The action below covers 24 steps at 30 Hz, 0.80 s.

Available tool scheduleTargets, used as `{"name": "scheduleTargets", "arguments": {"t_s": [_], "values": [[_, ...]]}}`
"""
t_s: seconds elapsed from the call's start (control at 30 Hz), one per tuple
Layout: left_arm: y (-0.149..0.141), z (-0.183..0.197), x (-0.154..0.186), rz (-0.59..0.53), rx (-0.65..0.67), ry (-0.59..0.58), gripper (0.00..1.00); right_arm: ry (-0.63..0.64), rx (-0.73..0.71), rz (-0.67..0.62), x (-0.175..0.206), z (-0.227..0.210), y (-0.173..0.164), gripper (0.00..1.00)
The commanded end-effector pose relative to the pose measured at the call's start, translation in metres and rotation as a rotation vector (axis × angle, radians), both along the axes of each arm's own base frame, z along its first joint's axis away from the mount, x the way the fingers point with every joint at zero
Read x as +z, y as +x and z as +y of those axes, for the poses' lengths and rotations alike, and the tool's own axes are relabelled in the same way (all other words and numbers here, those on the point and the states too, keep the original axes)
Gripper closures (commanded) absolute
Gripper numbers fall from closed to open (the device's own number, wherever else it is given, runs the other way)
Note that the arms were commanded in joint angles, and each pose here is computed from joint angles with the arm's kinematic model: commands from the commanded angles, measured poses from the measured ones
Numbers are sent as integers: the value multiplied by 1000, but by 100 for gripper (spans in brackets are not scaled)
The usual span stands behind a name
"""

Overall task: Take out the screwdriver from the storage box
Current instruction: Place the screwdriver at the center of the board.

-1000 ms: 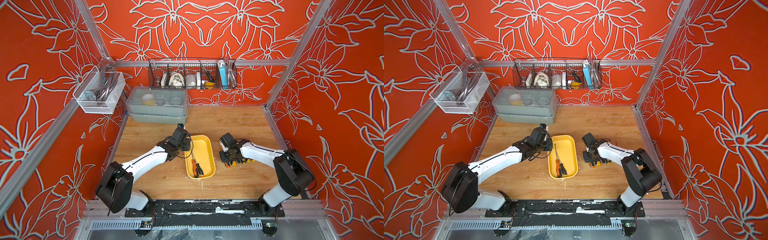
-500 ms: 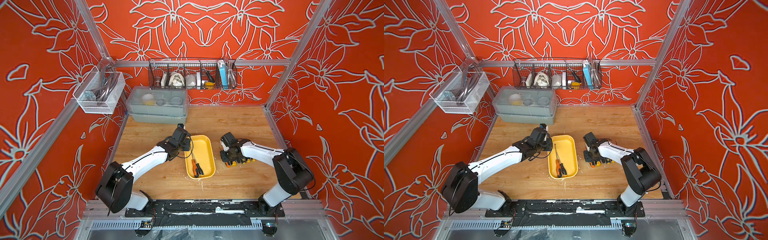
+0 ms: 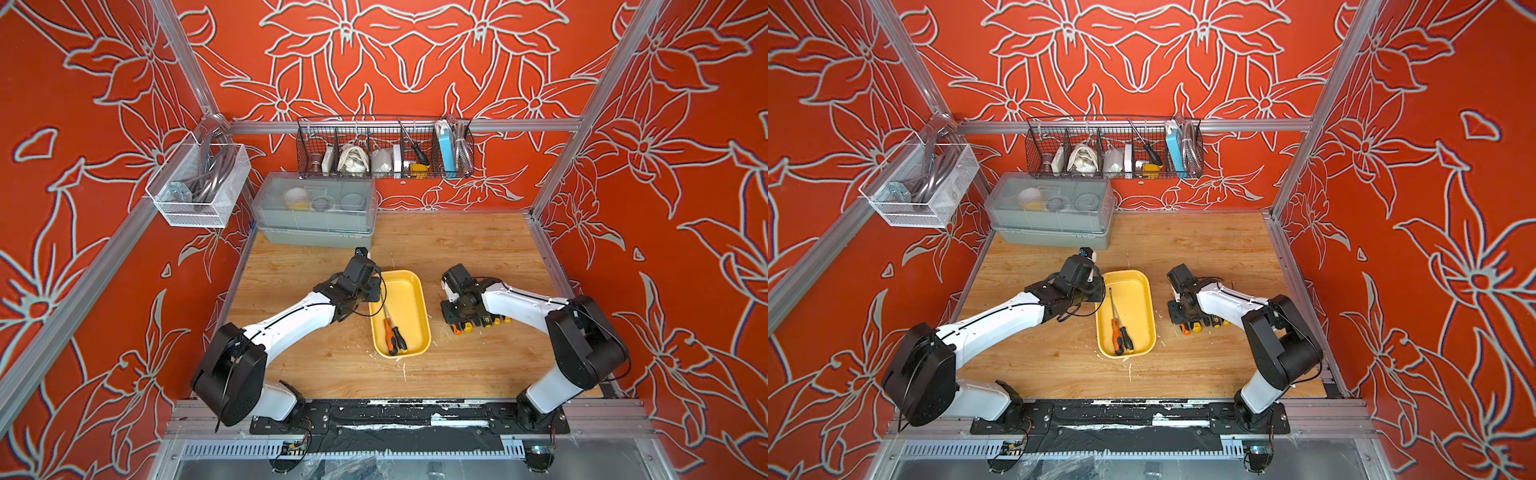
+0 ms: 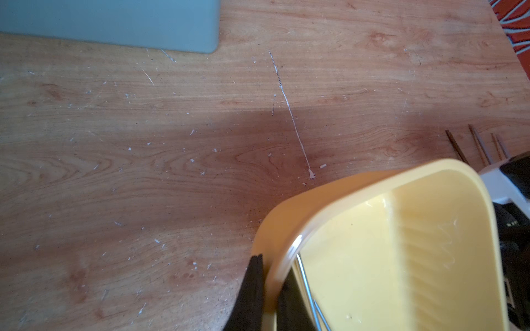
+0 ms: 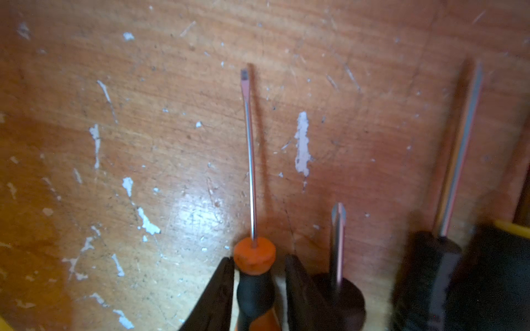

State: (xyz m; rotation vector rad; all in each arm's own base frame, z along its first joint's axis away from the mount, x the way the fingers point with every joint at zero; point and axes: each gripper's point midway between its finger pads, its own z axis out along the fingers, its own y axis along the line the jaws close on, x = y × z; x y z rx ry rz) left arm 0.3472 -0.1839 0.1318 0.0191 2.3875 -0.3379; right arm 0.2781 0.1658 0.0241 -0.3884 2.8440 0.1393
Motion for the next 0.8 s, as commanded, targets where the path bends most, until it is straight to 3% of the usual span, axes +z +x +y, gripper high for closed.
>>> {"name": "scheduleTargets", "arguments": {"t_s": [0.0, 0.43, 0.77], "values": [[7, -9, 14, -30, -9, -44, 100, 10, -3, -22, 13, -1, 3, 65], [7, -9, 13, -29, -8, -41, 100, 118, -19, -173, 91, 1, -1, 64], [7, -9, 13, -29, -7, -43, 100, 201, 121, -319, 149, 54, -40, 62]]}}
